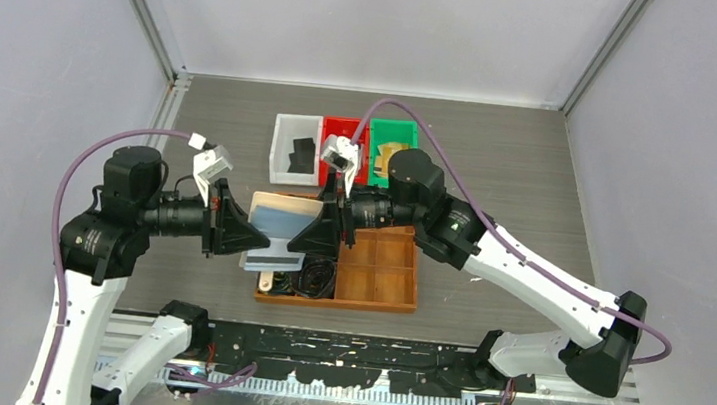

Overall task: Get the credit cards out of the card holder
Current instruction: Remove the credit card from the card holder.

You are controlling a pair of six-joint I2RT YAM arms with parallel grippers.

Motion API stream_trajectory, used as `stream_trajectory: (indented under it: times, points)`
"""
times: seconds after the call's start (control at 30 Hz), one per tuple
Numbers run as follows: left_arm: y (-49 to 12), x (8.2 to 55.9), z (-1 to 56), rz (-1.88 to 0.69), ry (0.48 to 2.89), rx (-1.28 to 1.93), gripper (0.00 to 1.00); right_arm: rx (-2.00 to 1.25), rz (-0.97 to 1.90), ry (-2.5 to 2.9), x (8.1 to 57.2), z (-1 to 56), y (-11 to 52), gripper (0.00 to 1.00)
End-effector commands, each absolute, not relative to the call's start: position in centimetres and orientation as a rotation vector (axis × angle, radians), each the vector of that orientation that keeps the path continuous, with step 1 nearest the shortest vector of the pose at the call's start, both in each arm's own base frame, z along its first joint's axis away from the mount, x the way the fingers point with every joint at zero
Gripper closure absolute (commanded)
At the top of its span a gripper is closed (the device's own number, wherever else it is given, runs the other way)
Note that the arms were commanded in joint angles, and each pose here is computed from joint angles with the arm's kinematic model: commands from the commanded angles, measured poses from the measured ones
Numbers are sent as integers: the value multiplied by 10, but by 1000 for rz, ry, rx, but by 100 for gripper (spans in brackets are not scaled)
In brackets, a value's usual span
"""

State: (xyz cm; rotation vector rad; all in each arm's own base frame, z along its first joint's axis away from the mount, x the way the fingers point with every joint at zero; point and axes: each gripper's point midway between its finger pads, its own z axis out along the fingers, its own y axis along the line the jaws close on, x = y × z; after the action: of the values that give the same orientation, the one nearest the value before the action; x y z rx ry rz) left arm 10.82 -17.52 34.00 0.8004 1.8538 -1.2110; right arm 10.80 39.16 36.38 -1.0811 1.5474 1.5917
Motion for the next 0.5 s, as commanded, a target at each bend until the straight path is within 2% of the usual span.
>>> stream_trajectory:
  times: [0.0, 0.27, 0.47]
  points:
    - [-175, 98, 343, -1217, 1823, 877, 89, -1314, 1271, 1579, 114, 337, 377, 45]
    - [-175, 98, 340, -1235, 1840, 882, 88, -1372, 1133, 1516, 119, 345, 391, 50]
    - [-176, 96, 341, -1255, 1838, 895, 87, -1352, 1132, 1494, 122, 353, 399, 70]
